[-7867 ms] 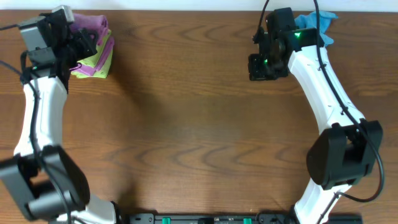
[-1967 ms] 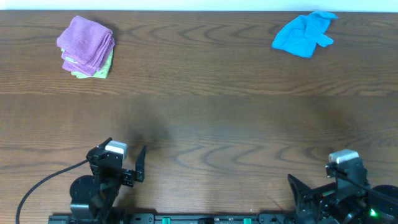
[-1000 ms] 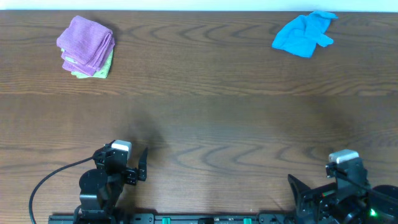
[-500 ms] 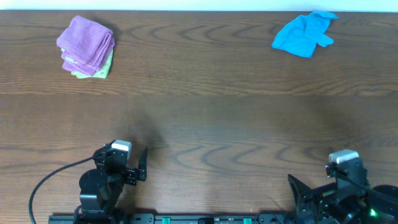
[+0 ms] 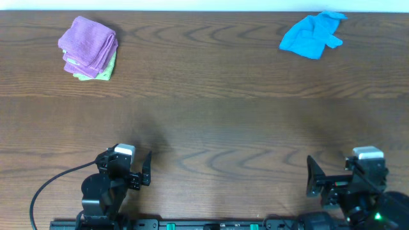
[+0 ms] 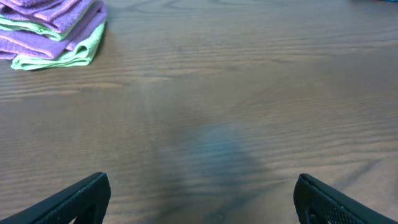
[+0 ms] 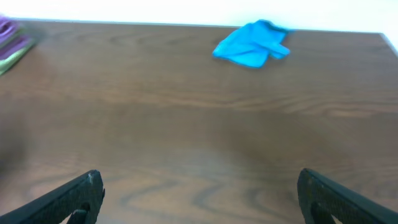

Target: Fold the cloth

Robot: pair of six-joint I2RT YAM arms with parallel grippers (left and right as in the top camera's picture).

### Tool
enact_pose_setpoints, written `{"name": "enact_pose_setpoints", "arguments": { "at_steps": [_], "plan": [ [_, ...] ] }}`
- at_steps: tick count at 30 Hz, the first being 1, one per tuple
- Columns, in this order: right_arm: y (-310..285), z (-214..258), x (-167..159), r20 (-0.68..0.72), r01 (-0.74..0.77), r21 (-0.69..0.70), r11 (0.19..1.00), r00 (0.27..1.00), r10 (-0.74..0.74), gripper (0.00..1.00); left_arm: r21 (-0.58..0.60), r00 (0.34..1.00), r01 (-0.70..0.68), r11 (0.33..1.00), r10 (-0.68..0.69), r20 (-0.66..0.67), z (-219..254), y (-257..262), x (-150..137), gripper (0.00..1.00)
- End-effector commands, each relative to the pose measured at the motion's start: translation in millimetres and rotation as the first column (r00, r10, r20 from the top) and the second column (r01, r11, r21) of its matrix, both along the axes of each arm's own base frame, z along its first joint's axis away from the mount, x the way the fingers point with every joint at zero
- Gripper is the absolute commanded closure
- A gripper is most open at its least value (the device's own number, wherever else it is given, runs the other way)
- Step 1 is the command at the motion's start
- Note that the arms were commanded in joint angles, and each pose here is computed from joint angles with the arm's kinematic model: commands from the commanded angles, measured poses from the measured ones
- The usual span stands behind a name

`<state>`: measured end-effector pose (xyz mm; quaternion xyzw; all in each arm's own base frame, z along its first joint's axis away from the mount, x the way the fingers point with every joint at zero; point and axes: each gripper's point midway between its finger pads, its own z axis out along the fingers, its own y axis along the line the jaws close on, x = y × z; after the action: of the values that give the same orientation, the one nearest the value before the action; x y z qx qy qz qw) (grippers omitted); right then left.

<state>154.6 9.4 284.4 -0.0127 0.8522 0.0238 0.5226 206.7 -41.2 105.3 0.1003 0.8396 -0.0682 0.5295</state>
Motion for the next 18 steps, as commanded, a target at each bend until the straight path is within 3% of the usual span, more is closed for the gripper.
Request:
{"name": "enact_pose_setpoints", "arguments": {
  "at_steps": [1, 10, 18],
  "plan": [
    [-9.8, -22.5, 1.8, 0.024, 0.055, -0.016, 0.998, 0.998, -0.054, 0.01, 0.020, 1.000, -0.009, 1.000, 0.009, 0.000, -5.1, 3.2, 0.9, 0.05],
    [-10.4, -98.3, 14.2, 0.046, 0.065, -0.011, 0.998, 0.997, -0.065, 0.01, 0.020, 1.000, -0.009, 1.000, 0.009, 0.000, -5.1, 3.2, 0.9, 0.05],
    [-9.7, -160.9, 21.6, -0.083, 0.065, -0.022, 0.998, 0.994, -0.067, 0.01, 0.020, 1.000, -0.009, 1.000, 0.009, 0.000, -5.1, 3.2, 0.9, 0.05]
  ]
}}
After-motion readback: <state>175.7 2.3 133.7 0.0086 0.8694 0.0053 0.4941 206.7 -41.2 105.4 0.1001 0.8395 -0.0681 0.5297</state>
